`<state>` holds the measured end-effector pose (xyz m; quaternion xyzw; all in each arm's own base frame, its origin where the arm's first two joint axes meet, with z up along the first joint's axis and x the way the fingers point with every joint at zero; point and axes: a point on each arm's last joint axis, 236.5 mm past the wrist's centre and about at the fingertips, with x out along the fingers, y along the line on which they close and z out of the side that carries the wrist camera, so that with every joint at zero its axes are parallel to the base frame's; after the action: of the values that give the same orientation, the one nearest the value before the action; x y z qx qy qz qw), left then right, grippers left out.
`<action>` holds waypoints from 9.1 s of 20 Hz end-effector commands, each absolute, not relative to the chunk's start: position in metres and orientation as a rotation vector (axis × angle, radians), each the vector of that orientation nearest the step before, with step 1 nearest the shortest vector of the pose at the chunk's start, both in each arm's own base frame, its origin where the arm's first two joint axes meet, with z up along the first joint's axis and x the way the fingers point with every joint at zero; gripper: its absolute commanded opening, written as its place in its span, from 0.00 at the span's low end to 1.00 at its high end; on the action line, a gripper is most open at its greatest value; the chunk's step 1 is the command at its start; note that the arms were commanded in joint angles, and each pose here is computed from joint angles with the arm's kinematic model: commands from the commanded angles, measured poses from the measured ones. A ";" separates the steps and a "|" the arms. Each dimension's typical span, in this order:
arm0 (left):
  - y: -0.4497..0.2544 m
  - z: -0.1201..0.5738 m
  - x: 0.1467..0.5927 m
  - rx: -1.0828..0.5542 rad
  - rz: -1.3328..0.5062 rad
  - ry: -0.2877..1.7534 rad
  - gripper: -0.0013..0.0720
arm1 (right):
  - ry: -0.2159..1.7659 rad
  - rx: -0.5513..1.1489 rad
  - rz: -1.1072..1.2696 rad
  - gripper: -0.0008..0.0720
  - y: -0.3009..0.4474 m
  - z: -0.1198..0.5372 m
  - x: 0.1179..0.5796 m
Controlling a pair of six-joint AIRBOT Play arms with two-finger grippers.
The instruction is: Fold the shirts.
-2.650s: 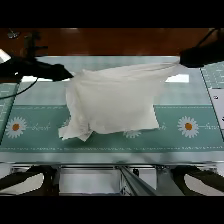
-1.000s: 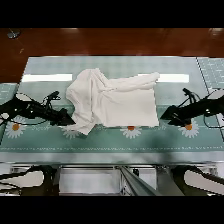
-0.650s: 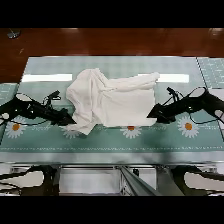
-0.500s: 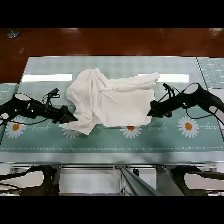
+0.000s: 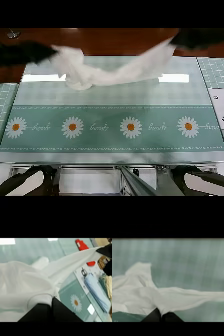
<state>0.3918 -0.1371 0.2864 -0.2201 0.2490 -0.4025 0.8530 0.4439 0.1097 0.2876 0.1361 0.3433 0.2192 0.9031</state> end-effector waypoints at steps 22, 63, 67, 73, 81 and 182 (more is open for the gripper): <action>-0.089 0.320 0.284 -0.231 -0.440 0.482 0.06 | 0.590 0.135 0.226 0.03 0.056 0.312 0.286; -0.049 -0.086 0.224 -1.014 -0.172 1.431 0.98 | 1.257 0.556 0.144 0.87 0.039 -0.025 0.280; -0.070 -0.108 0.228 -0.980 -0.178 1.382 0.98 | 1.166 0.626 0.107 0.87 0.032 -0.013 0.301; -0.076 -0.099 0.246 -0.883 -0.235 1.352 0.06 | 1.255 0.694 -0.255 0.87 -0.077 -0.037 0.250; -0.078 -0.093 0.252 -0.861 -0.256 1.344 0.06 | 1.387 0.956 -0.106 0.87 -0.009 -0.094 0.231; -0.048 -0.099 0.195 -0.930 -0.057 1.524 0.98 | 1.146 0.753 0.249 0.86 0.031 -0.017 0.299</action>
<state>0.1981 -0.0228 -0.0894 -0.3700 0.6864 -0.0116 0.6259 0.3062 0.0189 -0.0279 0.3336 0.5417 0.0955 0.7656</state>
